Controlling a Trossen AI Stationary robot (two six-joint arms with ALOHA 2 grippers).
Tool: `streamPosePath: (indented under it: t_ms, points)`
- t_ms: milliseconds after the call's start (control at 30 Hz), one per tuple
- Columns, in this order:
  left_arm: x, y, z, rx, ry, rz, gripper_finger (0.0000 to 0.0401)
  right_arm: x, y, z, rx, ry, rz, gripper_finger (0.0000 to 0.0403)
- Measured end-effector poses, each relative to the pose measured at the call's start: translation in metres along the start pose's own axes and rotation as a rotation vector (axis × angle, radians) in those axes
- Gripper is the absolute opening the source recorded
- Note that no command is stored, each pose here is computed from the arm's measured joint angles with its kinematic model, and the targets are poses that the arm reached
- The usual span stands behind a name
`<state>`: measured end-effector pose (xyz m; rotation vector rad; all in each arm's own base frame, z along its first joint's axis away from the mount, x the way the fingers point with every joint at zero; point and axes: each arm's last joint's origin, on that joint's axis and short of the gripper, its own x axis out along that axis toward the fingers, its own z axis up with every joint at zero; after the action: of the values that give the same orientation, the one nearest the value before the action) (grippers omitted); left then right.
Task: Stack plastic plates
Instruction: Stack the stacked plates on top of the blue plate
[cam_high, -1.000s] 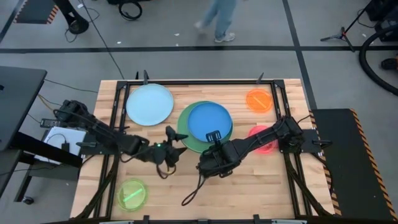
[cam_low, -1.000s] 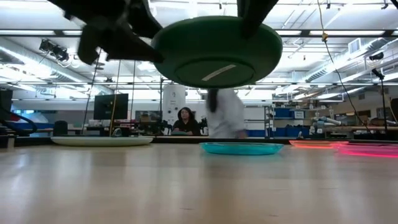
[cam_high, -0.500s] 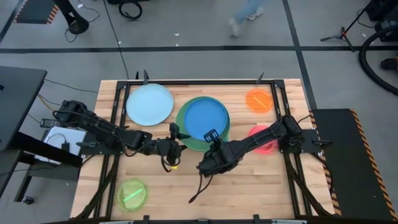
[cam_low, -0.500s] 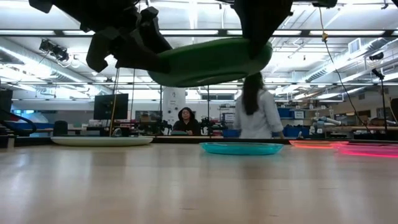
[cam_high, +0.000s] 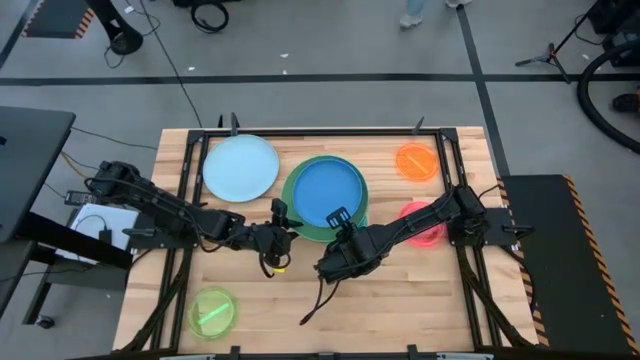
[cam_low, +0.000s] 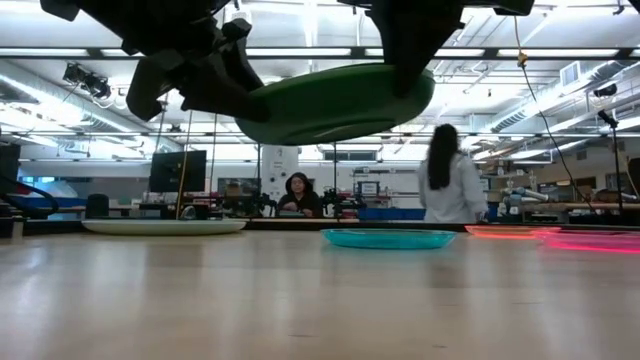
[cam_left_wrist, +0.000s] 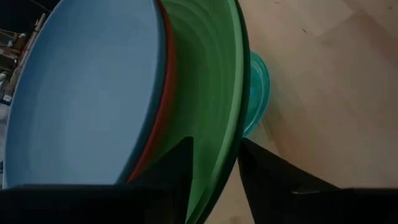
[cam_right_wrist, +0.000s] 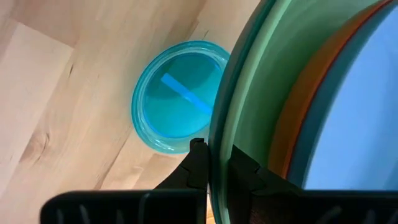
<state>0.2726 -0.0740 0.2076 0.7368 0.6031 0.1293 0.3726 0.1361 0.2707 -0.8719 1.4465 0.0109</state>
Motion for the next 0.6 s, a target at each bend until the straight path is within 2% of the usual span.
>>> streamPosePath:
  t_ms: [100, 233, 267, 600]
  points:
    - [-0.0001, -0.0007, -0.0008, 0.011, 0.006, -0.007, 0.0109, 0.0000, -0.0003, 0.0005, 0.003, -0.004, -0.006, 0.0038]
    - [0.0004, -0.0044, -0.0036, 0.049, 0.015, -0.052, 0.0038, -0.0012, -0.0009, 0.0019, 0.006, -0.017, -0.038, 0.0057]
    - [0.0003, -0.0047, -0.0040, 0.049, 0.019, -0.050, 0.0030, -0.0017, -0.0009, 0.0026, 0.008, -0.023, -0.047, 0.0063]
    - [-0.0002, -0.0031, -0.0063, 0.013, 0.073, 0.014, 0.0030, -0.0053, -0.0013, 0.0092, 0.055, -0.074, -0.137, 0.0112]
